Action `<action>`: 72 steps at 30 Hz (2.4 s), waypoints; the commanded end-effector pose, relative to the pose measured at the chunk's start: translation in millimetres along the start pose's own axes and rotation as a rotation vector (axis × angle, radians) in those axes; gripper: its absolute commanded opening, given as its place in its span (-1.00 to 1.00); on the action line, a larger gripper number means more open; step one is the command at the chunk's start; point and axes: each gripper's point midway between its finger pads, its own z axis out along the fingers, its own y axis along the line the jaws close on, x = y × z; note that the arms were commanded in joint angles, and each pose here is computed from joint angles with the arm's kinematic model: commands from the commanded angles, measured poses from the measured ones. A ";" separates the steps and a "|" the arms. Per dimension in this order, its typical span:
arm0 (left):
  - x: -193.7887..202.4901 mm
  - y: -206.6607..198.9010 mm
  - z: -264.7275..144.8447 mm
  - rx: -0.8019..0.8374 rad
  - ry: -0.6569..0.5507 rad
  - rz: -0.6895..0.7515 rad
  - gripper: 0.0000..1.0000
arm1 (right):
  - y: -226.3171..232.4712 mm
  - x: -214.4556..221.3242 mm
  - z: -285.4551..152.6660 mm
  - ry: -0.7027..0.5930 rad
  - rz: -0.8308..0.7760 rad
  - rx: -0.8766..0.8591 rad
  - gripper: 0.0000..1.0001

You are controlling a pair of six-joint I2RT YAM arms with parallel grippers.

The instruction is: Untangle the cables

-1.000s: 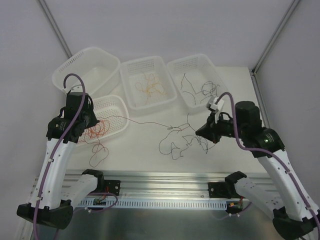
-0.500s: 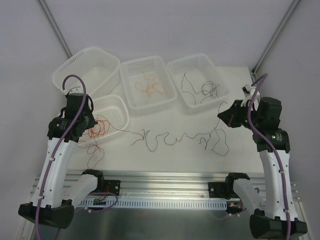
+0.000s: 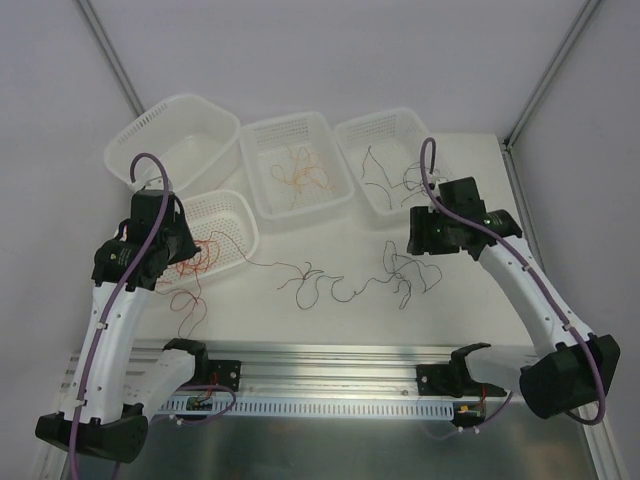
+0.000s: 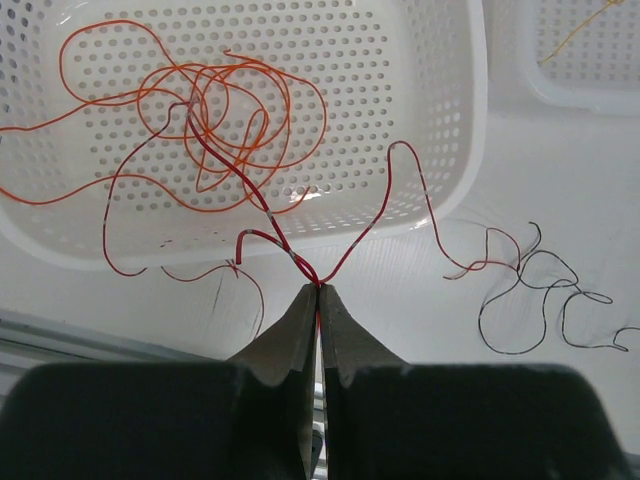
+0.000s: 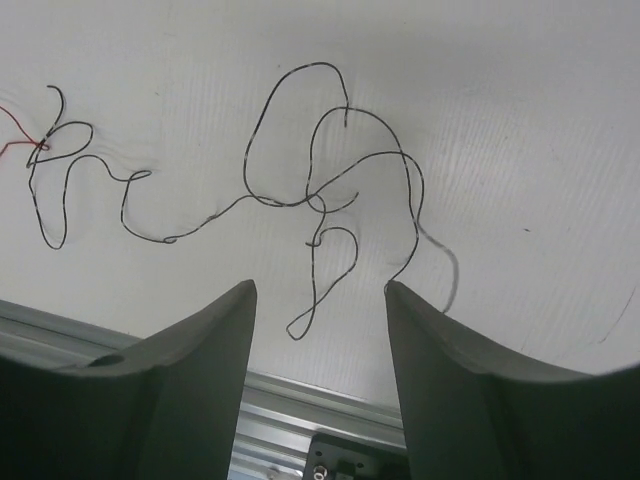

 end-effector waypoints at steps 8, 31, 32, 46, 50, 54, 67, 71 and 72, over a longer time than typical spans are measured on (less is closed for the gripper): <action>-4.3 -11.1 -6.8 0.081 -0.020 0.010 -1.00 | 142.2 -0.7 14.4 -0.133 -0.467 -0.352 0.28; -1.0 -11.0 -8.6 0.093 -0.024 0.014 -1.00 | 243.4 57.3 144.0 0.160 -0.951 -0.539 0.27; -1.6 -10.5 -8.5 0.090 -0.025 0.017 -1.00 | 246.0 62.2 142.1 0.173 -0.949 -0.570 0.25; -5.6 13.4 -5.9 -0.044 -0.047 0.037 -1.00 | 224.4 59.4 87.6 0.129 -0.919 -0.603 -0.99; -2.3 25.2 -1.7 -0.113 -0.034 0.044 -1.00 | 204.3 43.4 29.1 0.058 -0.849 -0.658 -0.99; 2.7 34.2 5.4 -0.170 -0.011 0.058 -1.00 | 184.8 22.1 -44.1 -0.103 -0.737 -0.784 -0.99; 15.3 42.5 19.7 -0.226 0.050 0.075 -1.00 | 123.1 -60.8 -208.4 -0.734 -0.412 -0.974 -0.99; 15.2 42.3 18.7 -0.220 0.047 0.068 -1.00 | 113.8 -70.8 -210.8 -0.723 -0.358 -0.895 -0.99; 12.3 38.3 15.9 -0.197 0.034 0.055 -1.00 | 108.9 -74.8 -205.6 -0.727 -0.364 -0.853 -0.99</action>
